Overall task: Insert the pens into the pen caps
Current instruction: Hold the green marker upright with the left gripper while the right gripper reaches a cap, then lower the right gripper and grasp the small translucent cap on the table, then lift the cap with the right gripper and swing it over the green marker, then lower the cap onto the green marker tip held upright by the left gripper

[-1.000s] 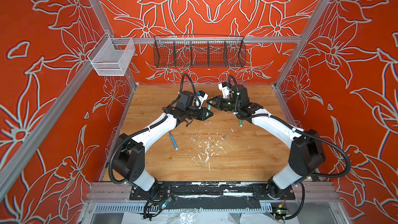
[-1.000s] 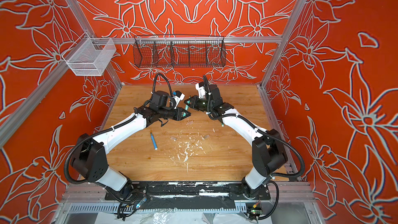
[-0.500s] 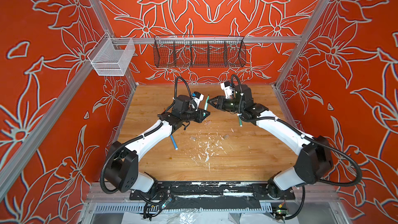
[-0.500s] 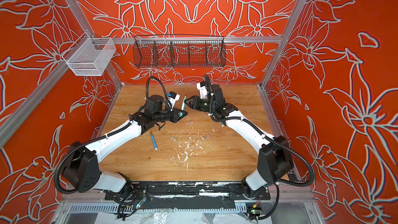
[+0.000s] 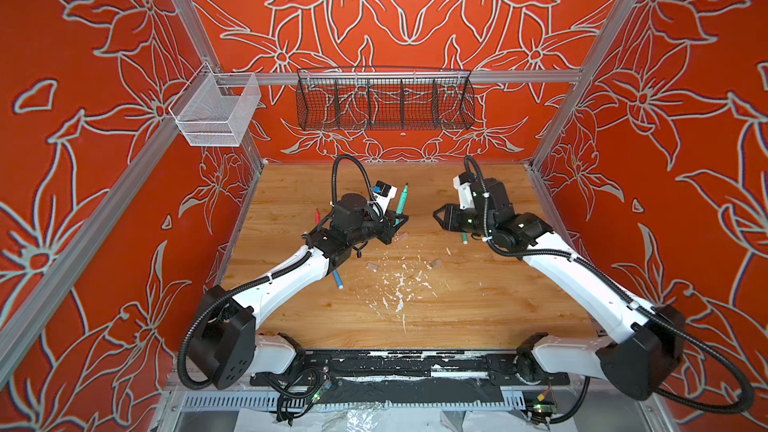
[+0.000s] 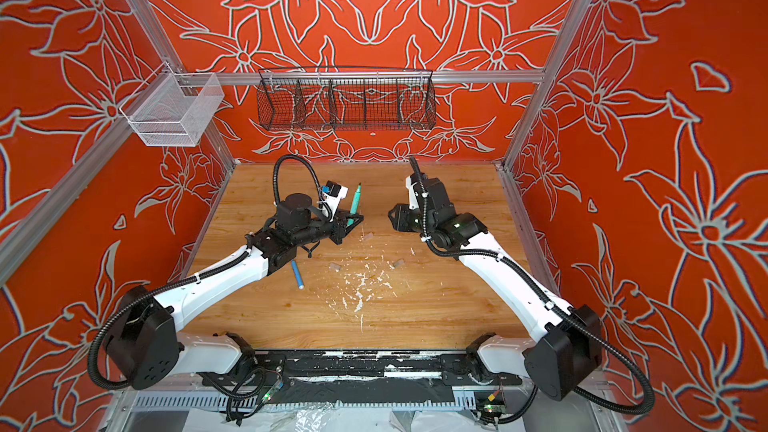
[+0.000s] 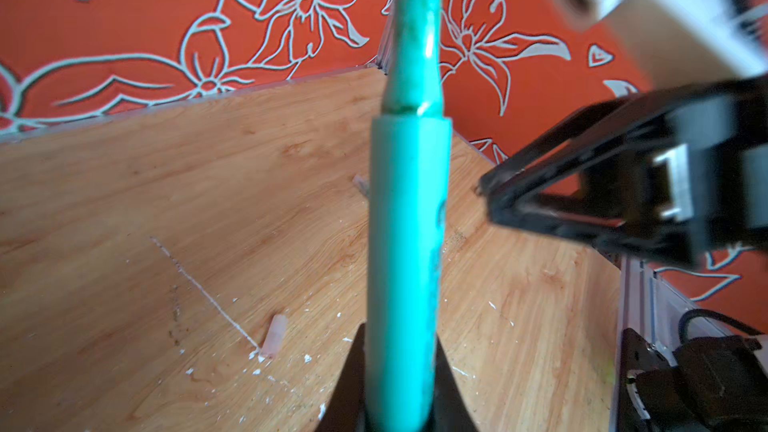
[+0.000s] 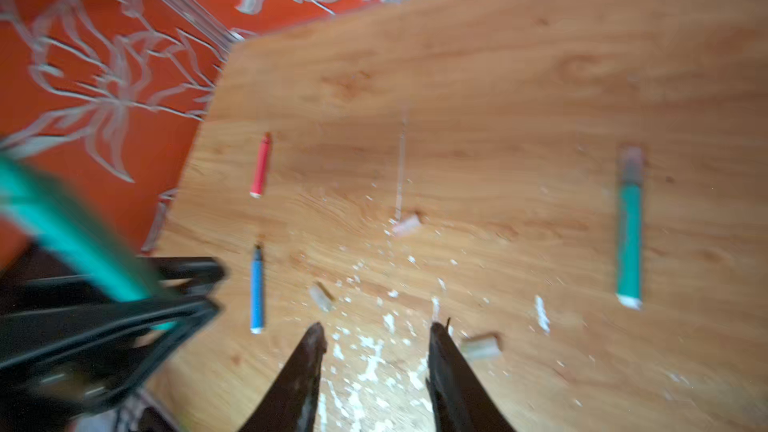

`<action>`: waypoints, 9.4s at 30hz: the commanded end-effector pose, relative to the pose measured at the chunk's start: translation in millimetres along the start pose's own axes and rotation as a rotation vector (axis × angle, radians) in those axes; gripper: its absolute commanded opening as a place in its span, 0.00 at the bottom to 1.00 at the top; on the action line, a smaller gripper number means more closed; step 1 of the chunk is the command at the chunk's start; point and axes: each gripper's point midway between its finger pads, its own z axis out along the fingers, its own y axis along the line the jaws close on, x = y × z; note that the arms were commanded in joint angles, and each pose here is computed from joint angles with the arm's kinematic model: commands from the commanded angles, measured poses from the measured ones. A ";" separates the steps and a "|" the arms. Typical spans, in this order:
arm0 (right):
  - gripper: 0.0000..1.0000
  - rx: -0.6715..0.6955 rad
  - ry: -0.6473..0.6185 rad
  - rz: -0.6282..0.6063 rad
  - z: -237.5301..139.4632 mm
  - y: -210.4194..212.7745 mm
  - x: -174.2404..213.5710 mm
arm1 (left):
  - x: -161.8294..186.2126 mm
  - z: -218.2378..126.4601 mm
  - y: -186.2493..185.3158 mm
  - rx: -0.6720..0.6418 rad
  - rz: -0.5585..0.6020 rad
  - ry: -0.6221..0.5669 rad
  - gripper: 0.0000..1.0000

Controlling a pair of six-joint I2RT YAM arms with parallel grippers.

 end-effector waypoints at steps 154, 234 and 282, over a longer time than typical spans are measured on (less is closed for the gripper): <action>0.12 0.438 0.518 0.001 115.5 -99.6 133.3 | -36.3 -41.8 11.2 -0.200 -0.026 -0.256 0.00; 0.09 -0.469 -0.326 -0.041 -22.5 147.8 -88.5 | -14.9 -14.9 -13.7 -0.014 -0.066 -0.158 0.00; 0.11 -0.379 -0.378 -0.146 -17.3 142.2 -89.3 | -16.6 -16.7 -19.0 0.008 -0.068 -0.164 0.00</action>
